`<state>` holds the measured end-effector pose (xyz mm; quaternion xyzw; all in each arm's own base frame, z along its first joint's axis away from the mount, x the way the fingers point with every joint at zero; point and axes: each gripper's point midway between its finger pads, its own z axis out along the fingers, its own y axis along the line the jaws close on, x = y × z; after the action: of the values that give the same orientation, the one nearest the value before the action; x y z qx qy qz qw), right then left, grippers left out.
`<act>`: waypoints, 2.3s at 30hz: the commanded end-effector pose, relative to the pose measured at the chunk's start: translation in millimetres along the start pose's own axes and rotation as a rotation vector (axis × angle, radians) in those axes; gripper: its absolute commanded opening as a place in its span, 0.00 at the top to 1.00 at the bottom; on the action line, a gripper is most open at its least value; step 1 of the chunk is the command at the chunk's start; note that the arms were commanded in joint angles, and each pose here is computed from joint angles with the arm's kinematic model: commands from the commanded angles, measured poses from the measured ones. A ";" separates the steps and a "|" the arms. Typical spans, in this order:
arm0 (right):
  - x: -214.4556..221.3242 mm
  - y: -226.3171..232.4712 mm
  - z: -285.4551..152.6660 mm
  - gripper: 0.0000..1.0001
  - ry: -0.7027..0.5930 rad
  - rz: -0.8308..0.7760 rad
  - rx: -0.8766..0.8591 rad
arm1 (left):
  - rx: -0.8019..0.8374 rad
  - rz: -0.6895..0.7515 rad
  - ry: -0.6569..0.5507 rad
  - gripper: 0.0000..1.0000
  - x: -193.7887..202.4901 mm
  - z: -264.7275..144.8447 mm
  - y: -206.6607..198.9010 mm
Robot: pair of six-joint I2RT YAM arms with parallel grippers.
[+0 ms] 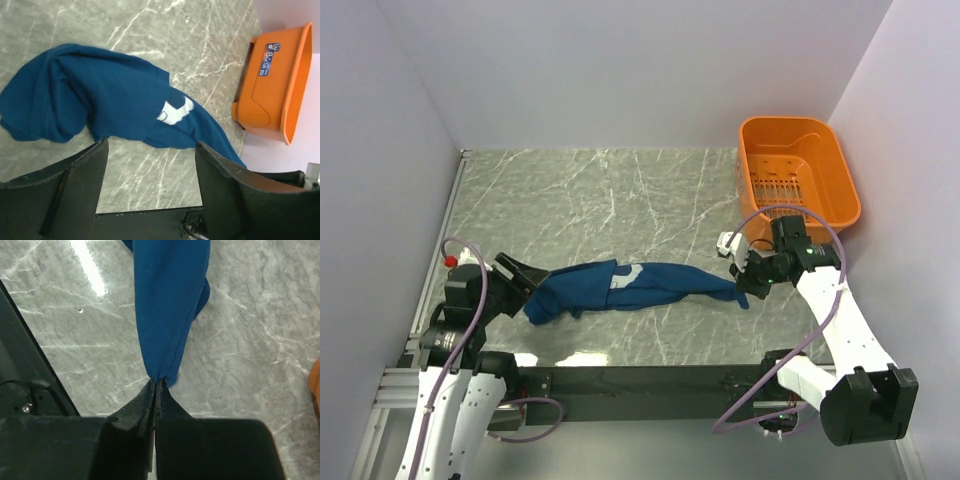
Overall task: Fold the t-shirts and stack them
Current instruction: Flatten the tshirt out
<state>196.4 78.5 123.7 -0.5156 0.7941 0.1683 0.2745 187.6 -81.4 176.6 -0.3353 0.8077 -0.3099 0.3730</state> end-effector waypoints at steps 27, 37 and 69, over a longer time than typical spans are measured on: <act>-20.3 -32.1 35.4 1.00 -0.015 0.107 -0.030 | -0.313 0.668 0.418 0.36 74.3 222.5 -76.6; -19.4 -31.4 37.9 1.00 -0.020 0.118 -0.031 | -0.486 0.746 0.471 0.49 92.2 233.5 -37.5; -156.2 -56.1 -78.4 1.00 -0.324 -0.079 0.127 | -0.018 0.459 -0.308 0.99 -79.6 21.9 -189.0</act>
<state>280.5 115.0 230.1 -0.4888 0.7614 0.1826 0.3846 304.8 -165.5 296.9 -0.1334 0.8520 -0.1580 0.4809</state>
